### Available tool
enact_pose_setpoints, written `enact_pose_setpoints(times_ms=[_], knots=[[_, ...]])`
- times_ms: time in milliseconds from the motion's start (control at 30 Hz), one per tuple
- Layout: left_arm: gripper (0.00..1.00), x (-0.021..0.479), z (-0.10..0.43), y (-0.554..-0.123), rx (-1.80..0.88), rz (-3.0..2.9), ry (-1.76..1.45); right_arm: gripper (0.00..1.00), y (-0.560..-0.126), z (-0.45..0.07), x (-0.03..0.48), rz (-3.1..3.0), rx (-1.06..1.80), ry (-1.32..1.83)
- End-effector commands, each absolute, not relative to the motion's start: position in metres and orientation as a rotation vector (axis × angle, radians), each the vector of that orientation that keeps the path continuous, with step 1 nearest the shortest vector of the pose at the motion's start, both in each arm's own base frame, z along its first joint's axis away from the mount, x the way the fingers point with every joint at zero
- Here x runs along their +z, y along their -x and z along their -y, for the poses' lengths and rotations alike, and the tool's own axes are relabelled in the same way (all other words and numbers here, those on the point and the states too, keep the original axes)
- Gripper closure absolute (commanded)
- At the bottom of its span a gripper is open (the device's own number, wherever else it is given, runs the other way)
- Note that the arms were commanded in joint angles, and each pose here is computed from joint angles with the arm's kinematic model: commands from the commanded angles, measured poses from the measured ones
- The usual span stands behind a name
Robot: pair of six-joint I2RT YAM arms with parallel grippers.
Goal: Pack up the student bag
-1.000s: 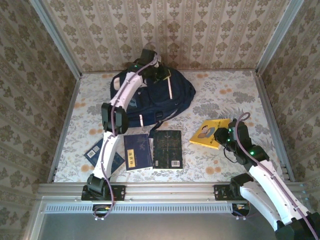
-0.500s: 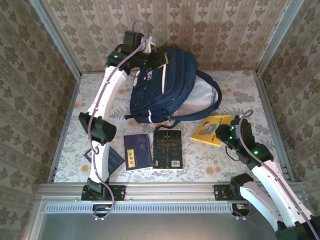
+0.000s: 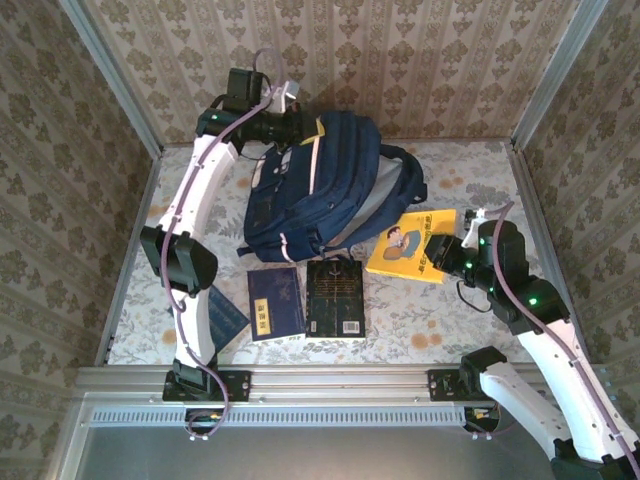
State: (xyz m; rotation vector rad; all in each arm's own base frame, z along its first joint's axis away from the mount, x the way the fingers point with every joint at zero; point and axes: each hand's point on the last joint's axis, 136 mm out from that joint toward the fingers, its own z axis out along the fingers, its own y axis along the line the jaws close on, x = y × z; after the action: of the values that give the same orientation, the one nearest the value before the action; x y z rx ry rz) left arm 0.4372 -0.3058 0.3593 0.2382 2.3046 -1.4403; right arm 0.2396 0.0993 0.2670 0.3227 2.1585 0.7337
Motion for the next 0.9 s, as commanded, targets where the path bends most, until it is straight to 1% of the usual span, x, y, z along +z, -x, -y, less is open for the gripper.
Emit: enact_pose_setpoints(times_ms=[0,100,300,500,600,667,733,867], knots=[[1.0,0.414,0.317,-0.43,-1.588,-2.073,-0.425,1.0,-0.237,-0.115,0.341,-1.95,0.832,-0.117],[1.0,0.413,0.317,-0.43,-1.602,-2.07,-0.437,1.0,-0.236,-0.109,0.351,-1.938,0.792,-0.124],[1.0,0.42,0.311,-0.427,-1.649,-2.034,-0.464,1.0,-0.222,-0.06,0.393,-1.723,0.591,-0.255],[1.0,0.431,0.308,-0.425,-1.678,-2.002,-0.477,1.0,-0.237,-0.036,0.391,-1.7,0.461,-0.385],[1.0,0.436,0.309,-0.42,-1.695,-1.987,-0.501,1.0,-0.255,-0.037,0.387,-1.708,0.442,-0.407],[1.0,0.437,0.31,-0.417,-1.703,-1.984,-0.512,1.0,-0.272,-0.047,0.382,-1.746,0.468,-0.39],[1.0,0.438,0.311,-0.414,-1.716,-1.983,-0.521,1.0,-0.293,-0.064,0.376,-1.782,0.54,-0.358],[1.0,0.442,0.312,-0.409,-1.742,-1.973,-0.532,1.0,-0.331,-0.103,0.372,-1.802,0.793,-0.289]])
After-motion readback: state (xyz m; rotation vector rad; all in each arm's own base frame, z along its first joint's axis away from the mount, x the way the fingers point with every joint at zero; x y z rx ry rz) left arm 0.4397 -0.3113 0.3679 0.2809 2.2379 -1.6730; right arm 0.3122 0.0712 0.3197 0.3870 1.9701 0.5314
